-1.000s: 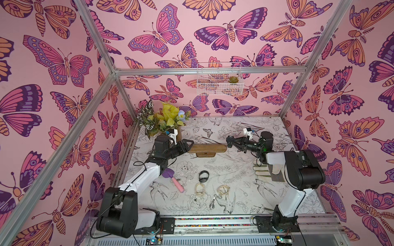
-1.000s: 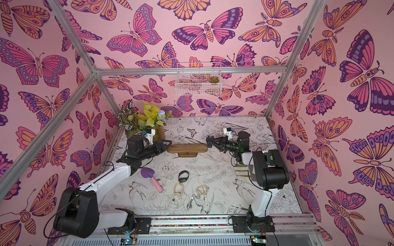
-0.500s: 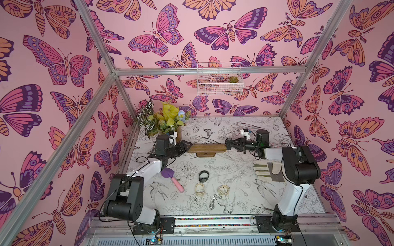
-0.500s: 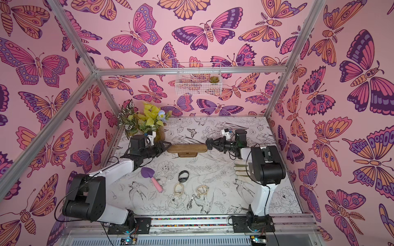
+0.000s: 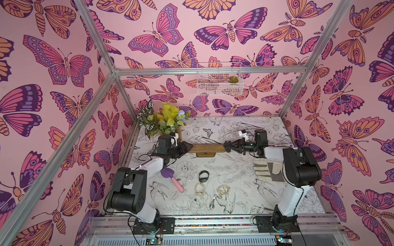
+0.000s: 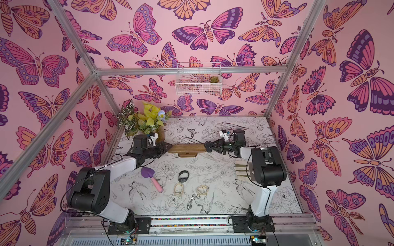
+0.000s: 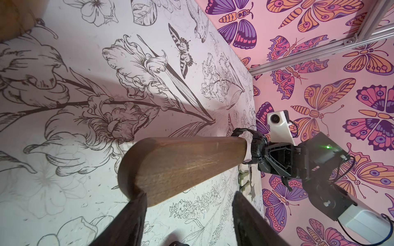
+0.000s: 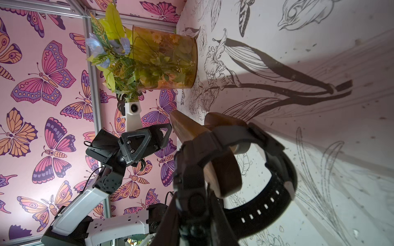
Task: Place watch on stand
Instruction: Place the watch on the stand.
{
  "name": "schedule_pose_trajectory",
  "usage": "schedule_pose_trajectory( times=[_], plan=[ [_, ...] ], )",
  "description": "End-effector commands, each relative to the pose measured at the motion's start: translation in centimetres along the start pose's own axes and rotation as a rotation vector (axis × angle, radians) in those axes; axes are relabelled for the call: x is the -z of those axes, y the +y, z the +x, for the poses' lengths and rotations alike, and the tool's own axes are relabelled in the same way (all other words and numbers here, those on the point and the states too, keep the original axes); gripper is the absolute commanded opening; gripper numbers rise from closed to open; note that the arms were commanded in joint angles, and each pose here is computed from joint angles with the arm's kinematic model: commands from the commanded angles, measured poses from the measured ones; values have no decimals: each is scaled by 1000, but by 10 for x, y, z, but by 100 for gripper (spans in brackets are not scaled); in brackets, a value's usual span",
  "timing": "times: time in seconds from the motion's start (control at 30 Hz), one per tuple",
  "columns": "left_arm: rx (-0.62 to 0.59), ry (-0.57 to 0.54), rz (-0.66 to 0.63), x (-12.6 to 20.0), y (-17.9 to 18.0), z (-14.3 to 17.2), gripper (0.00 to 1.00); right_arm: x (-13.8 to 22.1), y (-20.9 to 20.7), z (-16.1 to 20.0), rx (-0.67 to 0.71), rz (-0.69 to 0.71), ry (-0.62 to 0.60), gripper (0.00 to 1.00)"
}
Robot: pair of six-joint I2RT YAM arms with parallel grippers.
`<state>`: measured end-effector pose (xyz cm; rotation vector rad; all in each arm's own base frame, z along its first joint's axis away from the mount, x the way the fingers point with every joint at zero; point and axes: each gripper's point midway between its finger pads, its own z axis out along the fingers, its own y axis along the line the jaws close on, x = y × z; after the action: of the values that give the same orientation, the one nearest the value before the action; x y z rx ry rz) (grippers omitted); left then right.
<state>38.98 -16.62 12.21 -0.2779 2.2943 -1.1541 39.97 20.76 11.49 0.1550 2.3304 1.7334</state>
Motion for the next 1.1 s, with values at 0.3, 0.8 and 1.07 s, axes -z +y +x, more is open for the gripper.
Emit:
schedule_pose_trajectory(
  times=[0.3,0.8,1.07],
  plan=[
    [-14,11,52,-12,-5,-9,64,-34,7,3,33,-7,81,0],
    [6,37,71,-20,-1,-2,62,-75,16,15,59,11,149,0],
    [8,43,83,-19,-5,1,62,-86,12,16,70,55,153,0]
  ],
)
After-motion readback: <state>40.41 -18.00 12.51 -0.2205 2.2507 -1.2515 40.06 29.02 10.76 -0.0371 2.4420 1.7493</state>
